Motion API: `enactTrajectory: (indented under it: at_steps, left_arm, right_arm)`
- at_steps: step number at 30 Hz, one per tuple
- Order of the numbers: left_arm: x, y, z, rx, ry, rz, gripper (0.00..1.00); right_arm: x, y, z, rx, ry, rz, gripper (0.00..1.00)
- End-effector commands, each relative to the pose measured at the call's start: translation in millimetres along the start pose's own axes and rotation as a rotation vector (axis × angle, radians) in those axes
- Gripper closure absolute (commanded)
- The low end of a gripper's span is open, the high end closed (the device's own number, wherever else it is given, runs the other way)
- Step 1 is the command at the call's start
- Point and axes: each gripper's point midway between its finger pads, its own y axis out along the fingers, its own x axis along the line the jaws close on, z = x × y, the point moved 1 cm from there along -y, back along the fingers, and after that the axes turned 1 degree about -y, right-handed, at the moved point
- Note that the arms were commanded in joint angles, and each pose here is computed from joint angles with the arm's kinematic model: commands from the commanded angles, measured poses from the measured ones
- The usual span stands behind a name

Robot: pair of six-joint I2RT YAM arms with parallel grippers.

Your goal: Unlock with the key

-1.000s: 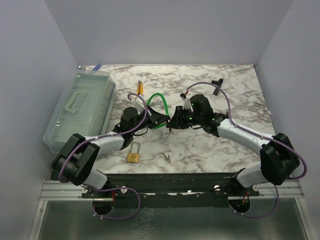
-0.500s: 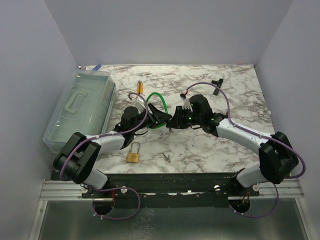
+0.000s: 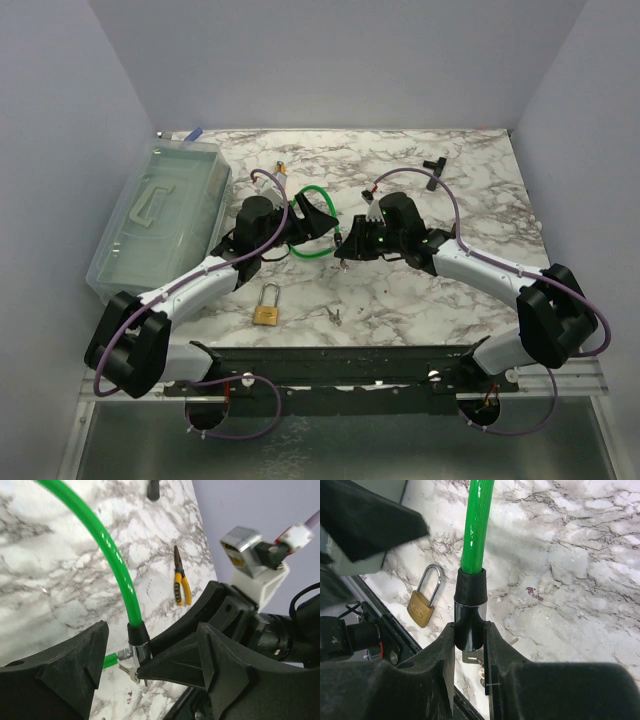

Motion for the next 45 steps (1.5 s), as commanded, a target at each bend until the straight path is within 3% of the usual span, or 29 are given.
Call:
enactTrajectory:
  at_steps: [1,10,13,20,25,31,41,45]
  left_arm:
    - [11.9,-21.5,-22.1,-0.039,0.19,-0.171,0.25]
    - [35.9,-45.6,-20.1,-0.084,0.518,-0.397,0.31]
    - [37.3,-47.2,-7.8,-0.082,0.643,-0.361,0.37]
    - [44.5,-34.7,40.0,0.13,0.881,-0.217,0.36]
    - [42.3,-24.1,49.9,0.199,1.014,-0.144,0.35]
    - [47.6,-12.6,60.0,0.257,1.083,-0.111,0.39]
    - [51.3,9.7,62.9,0.243,1.186,-0.071,0.47]
    - [49.5,15.7,61.3,0.231,1.234,-0.061,0.54]
  right_arm:
    - [-4.8,-4.2,-4.6,-0.043,0.001,0.044,0.99]
    - [-10.0,-6.7,-5.7,-0.051,-0.015,0.076,1.0]
    - [-11.6,-6.8,-4.7,-0.044,-0.021,0.084,0.99]
    - [-13.6,-6.5,1.4,-0.028,-0.026,0.078,1.0]
    - [-13.2,-9.0,3.8,-0.029,-0.034,0.069,1.0]
    - [-11.7,-9.8,5.3,-0.024,-0.041,0.057,1.0]
    - [-8.1,-11.3,7.3,-0.013,-0.045,0.034,1.0]
    - [-8.1,-12.2,8.5,-0.011,-0.045,0.033,1.0]
